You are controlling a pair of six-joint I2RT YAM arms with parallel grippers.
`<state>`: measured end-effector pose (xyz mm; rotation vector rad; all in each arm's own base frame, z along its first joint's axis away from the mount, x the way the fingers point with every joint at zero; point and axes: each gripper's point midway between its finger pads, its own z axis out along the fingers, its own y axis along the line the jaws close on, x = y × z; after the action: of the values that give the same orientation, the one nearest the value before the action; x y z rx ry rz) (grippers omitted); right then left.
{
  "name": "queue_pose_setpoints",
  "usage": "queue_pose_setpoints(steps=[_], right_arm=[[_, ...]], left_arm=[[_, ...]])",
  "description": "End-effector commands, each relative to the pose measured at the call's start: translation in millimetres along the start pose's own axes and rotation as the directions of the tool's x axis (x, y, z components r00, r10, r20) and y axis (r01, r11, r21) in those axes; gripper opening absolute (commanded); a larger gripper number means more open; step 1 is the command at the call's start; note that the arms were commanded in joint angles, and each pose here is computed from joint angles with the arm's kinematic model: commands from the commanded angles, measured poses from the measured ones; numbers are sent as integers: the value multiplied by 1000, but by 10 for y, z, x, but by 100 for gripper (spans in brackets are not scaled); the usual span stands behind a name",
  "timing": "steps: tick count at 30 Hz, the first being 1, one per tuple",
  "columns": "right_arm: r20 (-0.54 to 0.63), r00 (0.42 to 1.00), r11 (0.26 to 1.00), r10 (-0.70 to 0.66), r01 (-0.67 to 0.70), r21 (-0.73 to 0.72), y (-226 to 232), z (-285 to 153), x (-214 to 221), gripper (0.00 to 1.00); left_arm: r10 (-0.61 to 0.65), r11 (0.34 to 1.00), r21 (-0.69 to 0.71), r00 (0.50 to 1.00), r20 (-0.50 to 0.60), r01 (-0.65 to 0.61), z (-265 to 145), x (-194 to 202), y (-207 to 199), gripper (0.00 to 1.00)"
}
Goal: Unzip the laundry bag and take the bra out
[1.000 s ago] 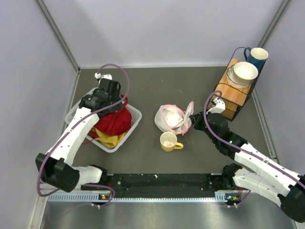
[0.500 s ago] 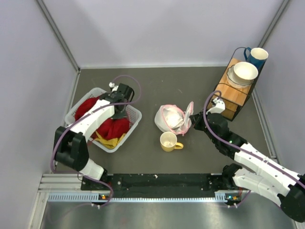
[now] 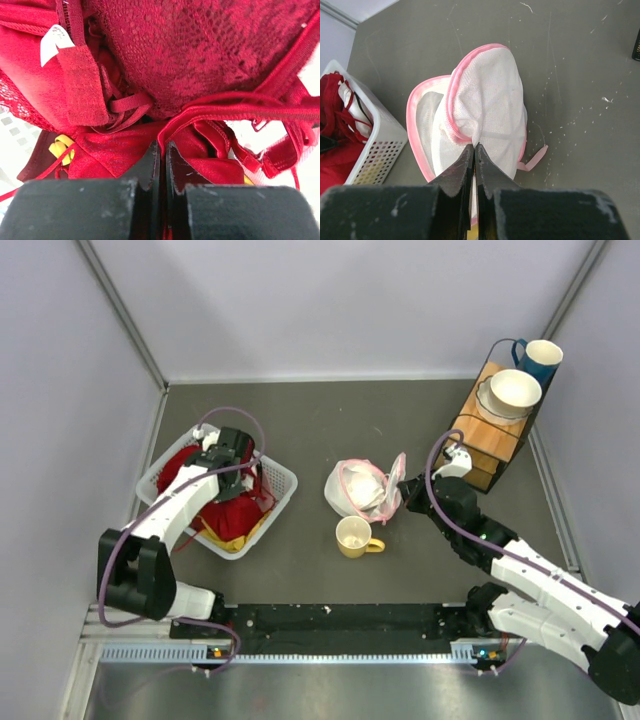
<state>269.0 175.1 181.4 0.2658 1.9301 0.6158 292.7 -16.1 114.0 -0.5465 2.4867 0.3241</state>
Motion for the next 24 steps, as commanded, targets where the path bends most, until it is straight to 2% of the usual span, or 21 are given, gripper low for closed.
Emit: queue_pose_setpoints(steps=[1, 3, 4, 6, 7, 9, 12, 14, 16, 18, 20, 21, 23, 24], right_arm=[[57, 998, 999, 25, -22, -45, 169, -19, -238, 0], [57, 998, 999, 24, -22, -41, 153, -15, -231, 0], [57, 998, 999, 25, -23, -39, 150, -12, -229, 0], [56, 998, 999, 23, -21, -40, 158, -13, -231, 0], [57, 998, 999, 24, -22, -41, 163, -14, -237, 0], [55, 998, 999, 22, -20, -39, 166, -6, -242, 0], [60, 998, 999, 18, -16, -46, 199, -7, -271, 0], [60, 998, 999, 17, -14, -48, 205, -9, -275, 0], [59, 998, 999, 16, -13, -49, 209, -10, -276, 0], [61, 998, 999, 16, -13, -49, 209, -10, -281, 0], [63, 998, 999, 17, -14, -45, 195, -13, -287, 0], [62, 998, 999, 18, -15, -46, 194, -18, -280, 0], [62, 998, 999, 20, -17, -44, 183, -30, -272, 0], [62, 998, 999, 21, -18, -42, 176, -32, -269, 0]], left_arm=[[-64, 998, 20, 997, 30, 63, -55, -70, -28, 1], [-57, 998, 45, 996, 64, 54, -153, -165, -22, 15], [-71, 996, 69, 993, 98, 64, -268, -283, -27, 31], [-56, 995, 83, 992, 109, 47, -403, -353, -2, 45], [-71, 991, 126, 987, 142, 53, -554, -481, -37, 56], [-55, 985, 171, 985, 166, 26, -712, -566, -69, 61], [-66, 968, 252, 969, 237, 4, -1053, -729, -117, 75], [-81, 944, 331, 957, 277, -16, -1314, -828, -206, 80], [-66, 894, 437, 938, 341, -96, -1606, -890, -424, 83], [-56, 829, 533, 923, 382, -170, -1831, -915, -703, 82], [0, 758, 608, 933, 361, -235, -1952, -805, -1062, 79], [23, 678, 689, 945, 327, -256, -2077, -707, -1293, 75], [104, 592, 752, 953, 284, -289, -2108, -445, -1707, 70], [119, 514, 808, 956, 267, -289, -2244, -350, -1921, 70]])
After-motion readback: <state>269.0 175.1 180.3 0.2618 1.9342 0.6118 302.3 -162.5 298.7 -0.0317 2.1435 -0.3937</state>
